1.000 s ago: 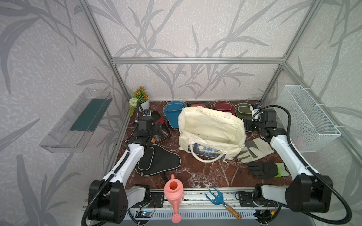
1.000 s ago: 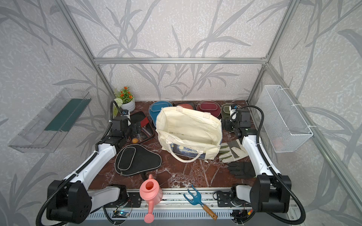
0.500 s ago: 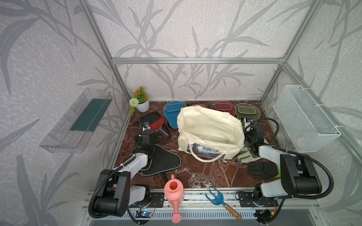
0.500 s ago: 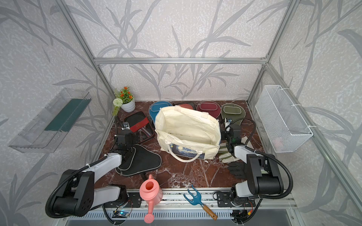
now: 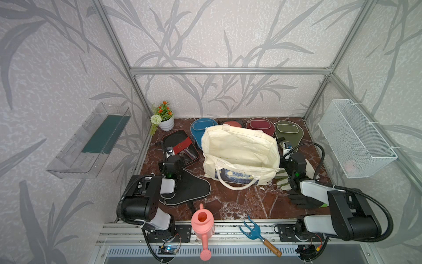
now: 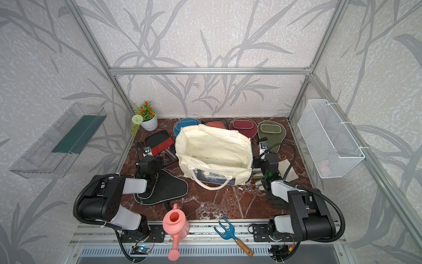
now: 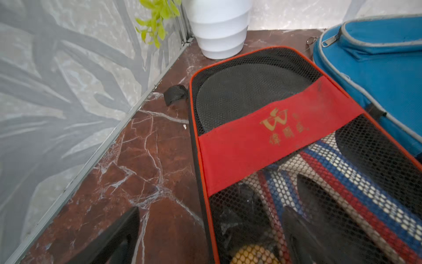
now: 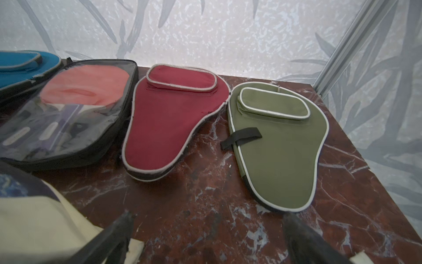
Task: Remove the ping pong set from the canvas bag
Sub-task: Reset both arms
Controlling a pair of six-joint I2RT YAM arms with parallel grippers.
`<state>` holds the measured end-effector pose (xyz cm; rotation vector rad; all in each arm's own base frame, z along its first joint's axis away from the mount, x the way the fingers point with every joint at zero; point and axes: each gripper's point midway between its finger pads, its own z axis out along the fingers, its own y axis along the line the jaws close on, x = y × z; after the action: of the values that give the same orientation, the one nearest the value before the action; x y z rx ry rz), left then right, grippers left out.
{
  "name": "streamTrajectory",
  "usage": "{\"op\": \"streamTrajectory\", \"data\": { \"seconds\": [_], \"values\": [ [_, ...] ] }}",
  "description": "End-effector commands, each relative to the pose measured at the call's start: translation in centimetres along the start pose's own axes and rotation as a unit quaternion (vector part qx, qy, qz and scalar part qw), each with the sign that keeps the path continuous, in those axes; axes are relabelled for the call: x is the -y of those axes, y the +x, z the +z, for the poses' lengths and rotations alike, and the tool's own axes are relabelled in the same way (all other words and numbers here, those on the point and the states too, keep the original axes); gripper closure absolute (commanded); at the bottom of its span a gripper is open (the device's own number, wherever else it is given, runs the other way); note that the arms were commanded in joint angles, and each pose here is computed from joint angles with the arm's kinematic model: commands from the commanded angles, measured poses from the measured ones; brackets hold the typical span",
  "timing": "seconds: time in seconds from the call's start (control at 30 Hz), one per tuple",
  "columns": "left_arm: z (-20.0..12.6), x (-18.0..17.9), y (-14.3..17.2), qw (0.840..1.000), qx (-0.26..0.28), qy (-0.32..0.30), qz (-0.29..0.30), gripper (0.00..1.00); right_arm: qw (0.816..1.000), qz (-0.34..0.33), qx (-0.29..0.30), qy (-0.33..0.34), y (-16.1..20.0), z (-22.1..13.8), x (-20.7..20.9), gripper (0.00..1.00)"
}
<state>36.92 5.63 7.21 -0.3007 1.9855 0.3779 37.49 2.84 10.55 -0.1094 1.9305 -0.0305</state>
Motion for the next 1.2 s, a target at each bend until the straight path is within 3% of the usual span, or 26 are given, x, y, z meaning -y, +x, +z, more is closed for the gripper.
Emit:
{"op": "streamTrajectory", "data": {
  "seconds": [0.0,0.03,0.1,0.2,0.83,0.97,1.1,1.17],
  "values": [
    [0.4,0.1,-2.8,0.999,0.034,0.01,-0.028,0.04,0.999,0.006,0.018,0.033,-0.8,1.6,0.9,0.01],
    [0.4,0.0,-2.9,0.999,0.036,0.01,-0.03,0.04,1.0,0.0,0.001,0.021,0.2,2.4,0.4,0.01],
    [0.4,0.0,-2.9,0.999,0.035,0.012,-0.032,0.04,0.999,-0.004,0.043,0.032,0.1,2.2,0.6,0.01],
    [0.4,0.0,-2.8,0.999,0.033,0.012,-0.031,0.01,0.998,0.014,0.025,0.06,0.5,2.1,1.6,0.01],
    [0.4,0.0,-2.8,0.999,0.033,0.012,-0.031,0.01,0.999,-0.012,0.028,0.036,0.3,2.4,0.3,0.01],
    [0.4,0.0,-2.8,0.999,0.033,0.012,-0.031,0.01,0.999,-0.019,0.047,0.02,0.2,1.8,-0.3,0.01],
    [0.4,0.0,-2.8,0.999,0.033,0.013,-0.031,0.01,0.994,-0.02,0.11,0.01,0.4,-1.1,-0.6,0.01],
    [0.5,0.0,-2.8,0.999,0.033,0.012,-0.031,0.01,0.995,-0.016,0.096,0.014,0.3,-0.9,-0.4,0.01]
  ]
}}
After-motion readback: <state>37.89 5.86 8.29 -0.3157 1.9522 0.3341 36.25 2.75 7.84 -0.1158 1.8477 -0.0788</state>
